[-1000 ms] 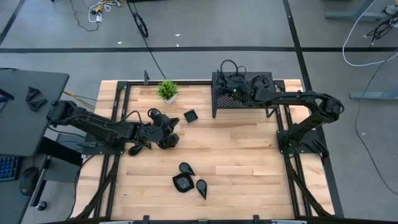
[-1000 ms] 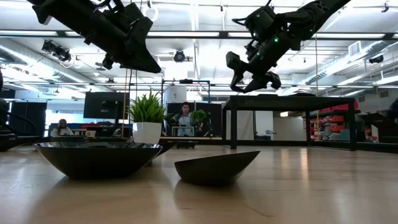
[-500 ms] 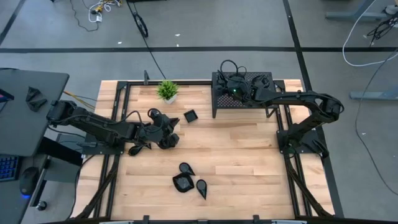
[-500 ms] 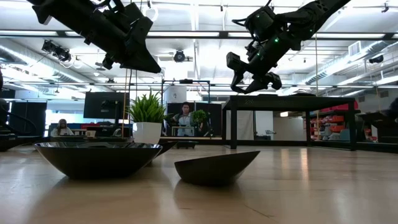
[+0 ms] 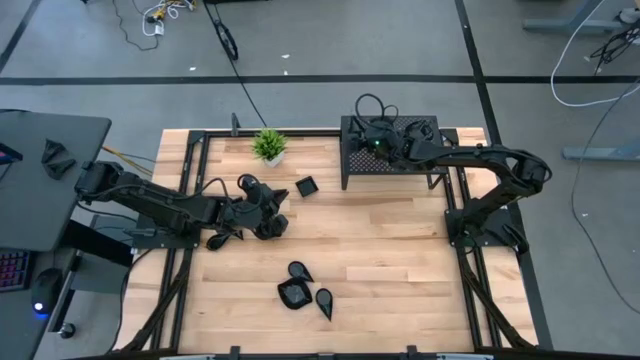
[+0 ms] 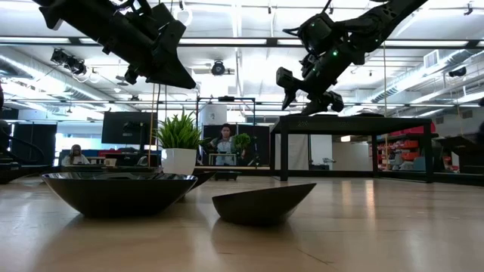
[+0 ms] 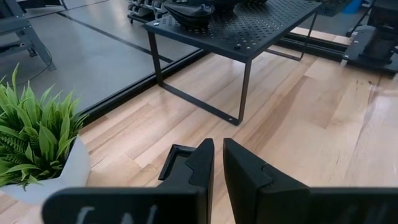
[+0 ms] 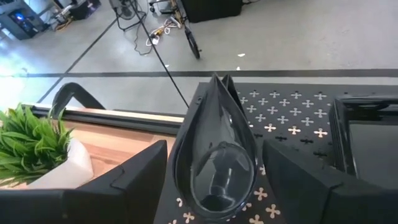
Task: Pick & Place Mini shaped plates
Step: Stack the black drop-shaped plate on top of the black drop-shaped plate on the shelf
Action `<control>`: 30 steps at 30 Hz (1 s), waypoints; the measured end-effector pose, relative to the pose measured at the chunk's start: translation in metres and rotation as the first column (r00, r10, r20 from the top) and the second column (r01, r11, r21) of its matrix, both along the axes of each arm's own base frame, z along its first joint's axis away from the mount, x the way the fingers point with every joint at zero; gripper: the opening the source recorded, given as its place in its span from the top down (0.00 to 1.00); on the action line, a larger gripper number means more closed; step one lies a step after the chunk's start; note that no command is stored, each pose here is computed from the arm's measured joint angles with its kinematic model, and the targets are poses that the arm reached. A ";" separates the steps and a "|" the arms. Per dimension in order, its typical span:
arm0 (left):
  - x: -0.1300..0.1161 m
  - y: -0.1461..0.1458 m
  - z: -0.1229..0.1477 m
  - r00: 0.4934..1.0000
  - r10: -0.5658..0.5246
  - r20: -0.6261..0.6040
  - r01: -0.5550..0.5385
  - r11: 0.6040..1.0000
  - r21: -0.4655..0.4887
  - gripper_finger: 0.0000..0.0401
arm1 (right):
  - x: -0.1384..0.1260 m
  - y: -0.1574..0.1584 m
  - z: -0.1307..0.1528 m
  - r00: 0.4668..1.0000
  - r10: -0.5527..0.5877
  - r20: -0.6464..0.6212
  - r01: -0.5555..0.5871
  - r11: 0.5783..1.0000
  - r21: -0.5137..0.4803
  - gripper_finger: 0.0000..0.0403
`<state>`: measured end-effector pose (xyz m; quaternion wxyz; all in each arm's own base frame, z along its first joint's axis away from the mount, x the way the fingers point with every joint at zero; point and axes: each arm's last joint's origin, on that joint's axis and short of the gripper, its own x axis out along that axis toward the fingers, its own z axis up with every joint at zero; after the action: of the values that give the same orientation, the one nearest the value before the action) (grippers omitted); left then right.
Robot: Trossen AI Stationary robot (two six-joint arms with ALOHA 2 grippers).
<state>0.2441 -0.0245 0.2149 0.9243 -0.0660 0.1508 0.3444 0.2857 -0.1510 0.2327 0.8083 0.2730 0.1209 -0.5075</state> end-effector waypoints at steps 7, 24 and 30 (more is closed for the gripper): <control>0.000 0.000 0.000 1.000 0.000 0.000 0.000 1.000 0.001 0.90 | 0.001 0.001 0.003 0.997 0.073 -0.008 -0.073 0.997 -0.015 0.34; 0.000 0.000 0.000 1.000 0.000 0.000 0.000 1.000 0.000 0.90 | -0.001 0.004 0.002 0.988 0.154 -0.034 -0.153 0.988 0.036 0.36; 0.000 0.000 0.000 1.000 0.001 0.001 -0.001 1.000 -0.001 0.90 | 0.000 0.005 0.001 0.982 0.188 -0.038 -0.186 0.982 0.044 0.42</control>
<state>0.2441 -0.0244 0.2149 0.9242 -0.0668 0.1504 0.3447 0.2857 -0.1460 0.2341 0.8440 0.2659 0.1730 -0.4325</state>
